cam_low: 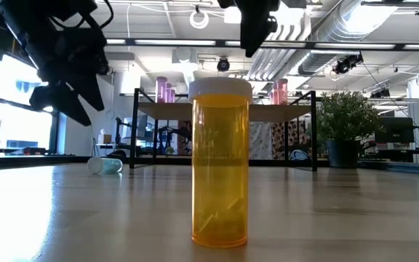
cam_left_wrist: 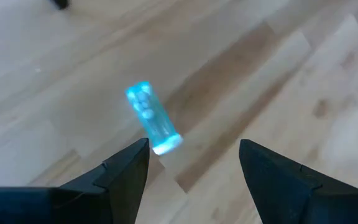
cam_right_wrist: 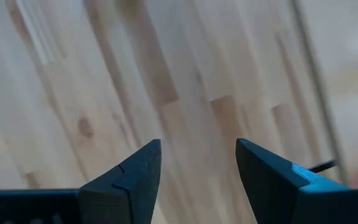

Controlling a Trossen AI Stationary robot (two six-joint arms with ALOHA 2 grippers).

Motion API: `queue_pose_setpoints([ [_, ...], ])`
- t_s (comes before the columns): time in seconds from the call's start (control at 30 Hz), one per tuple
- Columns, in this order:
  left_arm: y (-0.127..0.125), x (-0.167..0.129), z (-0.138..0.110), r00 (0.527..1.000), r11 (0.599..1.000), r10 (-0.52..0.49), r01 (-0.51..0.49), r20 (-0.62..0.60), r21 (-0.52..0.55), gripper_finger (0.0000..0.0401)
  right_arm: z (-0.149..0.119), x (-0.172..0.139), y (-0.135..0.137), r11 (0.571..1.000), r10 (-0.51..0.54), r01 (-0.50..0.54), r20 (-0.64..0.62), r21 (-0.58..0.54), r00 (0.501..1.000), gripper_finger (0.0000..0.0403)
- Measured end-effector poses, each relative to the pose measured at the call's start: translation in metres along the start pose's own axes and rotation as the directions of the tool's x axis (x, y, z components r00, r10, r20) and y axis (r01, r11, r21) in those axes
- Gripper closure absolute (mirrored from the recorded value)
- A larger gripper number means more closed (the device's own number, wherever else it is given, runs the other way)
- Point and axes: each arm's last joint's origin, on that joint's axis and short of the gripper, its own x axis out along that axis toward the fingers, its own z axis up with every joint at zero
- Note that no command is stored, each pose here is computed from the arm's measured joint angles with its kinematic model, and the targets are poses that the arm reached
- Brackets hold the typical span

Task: Pick and place medicine bottles onto shelf by color
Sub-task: Put the blue pill bottle on the shelf aligned with the blue pill bottles

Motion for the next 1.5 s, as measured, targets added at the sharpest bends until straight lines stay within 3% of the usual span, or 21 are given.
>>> queue_pose_setpoints([
  [0.33, -0.001, 0.025, -0.003, 0.992, 0.989, 0.127, -0.127, -0.009, -0.078, 0.016, 0.011, -0.006, -0.045, 0.999, -0.034, 0.034, 0.014, 0.009, 0.999, 0.0206],
  [0.6, -0.006, 0.045, -0.004, 0.991, 0.986, 0.135, -0.135, -0.014, -0.096, 0.016, 0.013, -0.004, -0.066, 0.998, -0.053, 0.053, 0.003, 0.031, 0.999, 0.0206],
  [1.3, -0.002, 0.078, -0.015, 0.965, 0.962, 0.247, -0.255, -0.091, -0.094, 0.016, 0.014, -0.004, -0.07, 0.998, -0.054, 0.054, 0.009, 0.006, 0.998, 0.0206],
  [1.5, -0.001, 0.078, -0.015, 0.963, 0.962, 0.254, -0.262, -0.092, -0.081, 0.019, 0.014, -0.004, -0.07, 0.998, -0.055, 0.055, 0.01, -0.007, 0.998, 0.0206],
])
